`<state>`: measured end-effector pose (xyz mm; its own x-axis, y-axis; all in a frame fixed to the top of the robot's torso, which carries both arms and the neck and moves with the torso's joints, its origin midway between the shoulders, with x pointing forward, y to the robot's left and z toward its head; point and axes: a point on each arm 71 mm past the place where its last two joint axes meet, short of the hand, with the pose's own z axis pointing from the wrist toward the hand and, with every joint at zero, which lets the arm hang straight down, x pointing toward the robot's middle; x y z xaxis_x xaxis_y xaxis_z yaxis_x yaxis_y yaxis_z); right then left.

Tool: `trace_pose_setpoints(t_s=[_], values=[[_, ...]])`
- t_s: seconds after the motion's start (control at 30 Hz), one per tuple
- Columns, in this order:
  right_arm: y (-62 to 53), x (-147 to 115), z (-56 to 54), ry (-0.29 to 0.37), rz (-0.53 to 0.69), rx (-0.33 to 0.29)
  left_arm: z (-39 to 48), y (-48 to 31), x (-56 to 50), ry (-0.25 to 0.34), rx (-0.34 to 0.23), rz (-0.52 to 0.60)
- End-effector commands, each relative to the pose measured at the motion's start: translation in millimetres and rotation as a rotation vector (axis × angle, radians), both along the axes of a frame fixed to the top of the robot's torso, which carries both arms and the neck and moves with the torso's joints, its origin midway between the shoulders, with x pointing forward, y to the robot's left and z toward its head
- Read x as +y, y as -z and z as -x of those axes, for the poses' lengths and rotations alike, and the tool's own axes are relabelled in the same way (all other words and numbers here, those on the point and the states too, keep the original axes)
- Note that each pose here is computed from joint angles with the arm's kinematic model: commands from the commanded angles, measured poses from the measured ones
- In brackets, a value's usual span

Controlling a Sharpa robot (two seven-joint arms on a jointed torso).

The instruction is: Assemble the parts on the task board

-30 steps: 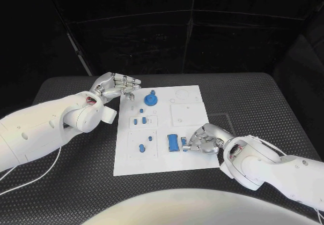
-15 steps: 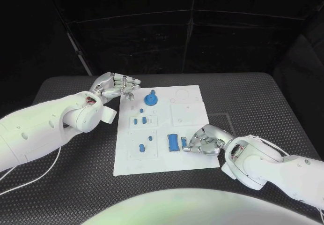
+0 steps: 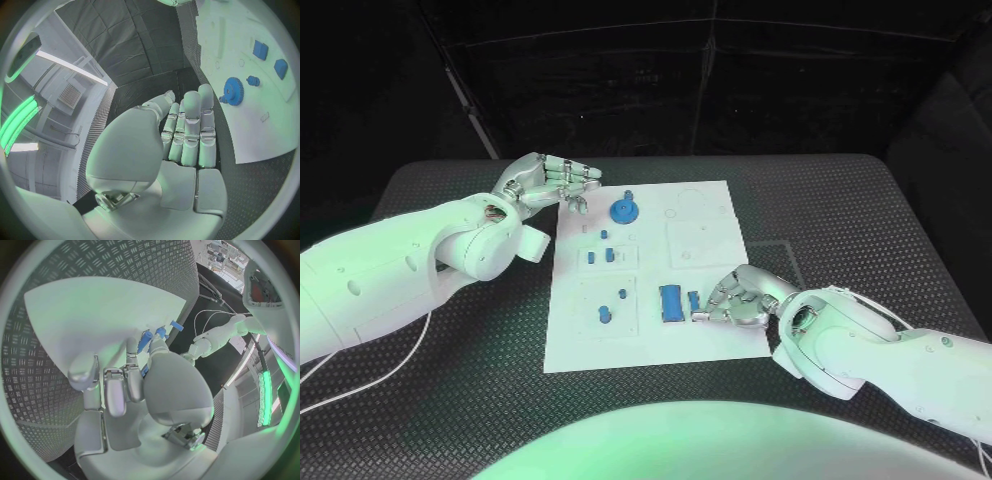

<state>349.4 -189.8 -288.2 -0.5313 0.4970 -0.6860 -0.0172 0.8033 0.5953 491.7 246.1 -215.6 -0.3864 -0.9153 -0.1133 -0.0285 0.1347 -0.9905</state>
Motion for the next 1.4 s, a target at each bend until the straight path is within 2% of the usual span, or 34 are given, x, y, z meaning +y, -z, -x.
trace_pose_setpoints(t_s=[0.03,0.67,1.07,1.27,1.4], values=[[0.6,-0.4,-2.1,0.012,0.007,-0.008,0.2,-1.4,-1.2,0.007,-0.001,0.008],[4.3,3.9,-6.5,0.012,0.006,-0.017,0.2,-1.4,-1.9,0.008,-0.002,0.009],[3.0,6.0,-7.3,-0.001,0.005,-0.044,0.0,-1.3,-1.5,0.007,-0.002,0.008],[-0.5,3.6,-6.4,0.013,-0.098,-0.040,-0.1,-1.2,-1.1,0.006,-0.002,0.008],[-2.8,-1.0,-5.2,0.030,-0.268,0.015,-0.9,-0.7,-0.7,0.004,-0.003,0.007]])
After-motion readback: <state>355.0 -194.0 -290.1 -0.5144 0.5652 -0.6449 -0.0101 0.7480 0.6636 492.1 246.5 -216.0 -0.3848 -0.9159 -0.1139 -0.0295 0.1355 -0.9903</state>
